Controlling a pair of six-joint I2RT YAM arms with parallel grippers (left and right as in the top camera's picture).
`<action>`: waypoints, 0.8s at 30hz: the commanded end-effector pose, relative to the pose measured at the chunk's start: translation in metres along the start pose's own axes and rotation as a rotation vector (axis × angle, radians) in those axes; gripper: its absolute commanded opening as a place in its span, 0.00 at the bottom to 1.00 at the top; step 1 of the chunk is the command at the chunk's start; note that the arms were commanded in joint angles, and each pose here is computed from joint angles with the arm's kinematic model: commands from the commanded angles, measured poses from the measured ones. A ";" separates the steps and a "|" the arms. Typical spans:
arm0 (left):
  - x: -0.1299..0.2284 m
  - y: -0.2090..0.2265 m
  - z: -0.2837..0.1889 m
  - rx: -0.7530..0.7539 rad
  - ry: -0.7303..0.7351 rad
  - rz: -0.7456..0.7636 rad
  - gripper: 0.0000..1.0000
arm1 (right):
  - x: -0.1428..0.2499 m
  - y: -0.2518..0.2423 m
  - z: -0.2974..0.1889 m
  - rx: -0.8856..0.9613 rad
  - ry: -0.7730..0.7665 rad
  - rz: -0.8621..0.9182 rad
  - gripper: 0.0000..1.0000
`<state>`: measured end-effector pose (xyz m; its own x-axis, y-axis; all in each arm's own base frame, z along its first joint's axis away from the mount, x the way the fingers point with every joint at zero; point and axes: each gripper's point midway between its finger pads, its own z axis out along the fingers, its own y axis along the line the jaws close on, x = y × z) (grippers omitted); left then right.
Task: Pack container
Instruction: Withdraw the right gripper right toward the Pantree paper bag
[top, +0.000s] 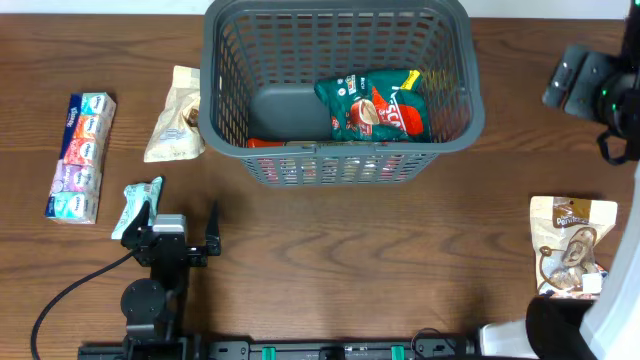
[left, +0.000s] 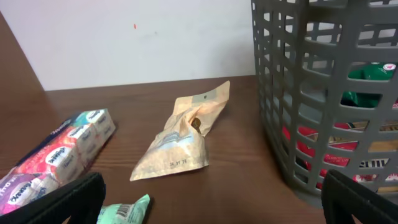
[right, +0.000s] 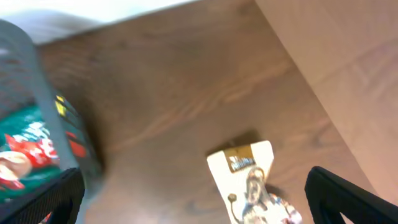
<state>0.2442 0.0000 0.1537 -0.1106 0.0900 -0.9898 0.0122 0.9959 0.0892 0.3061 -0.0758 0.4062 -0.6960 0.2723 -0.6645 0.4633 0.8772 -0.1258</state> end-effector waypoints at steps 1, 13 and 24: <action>0.015 -0.003 0.002 0.008 0.038 0.007 0.99 | 0.015 -0.019 -0.002 0.029 0.029 0.009 0.99; 0.016 -0.003 0.002 0.009 0.039 0.007 0.99 | 0.104 -0.067 0.012 0.156 0.231 0.080 0.99; 0.016 -0.003 0.002 0.009 0.039 0.007 0.99 | 0.189 -0.091 0.047 0.237 0.322 0.198 0.99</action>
<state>0.2442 -0.0010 0.1537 -0.1102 0.0904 -0.9898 0.0164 0.9959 0.0892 0.1701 -0.1208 0.2706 -0.7360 0.5209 -0.4325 0.6474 0.7284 -0.2243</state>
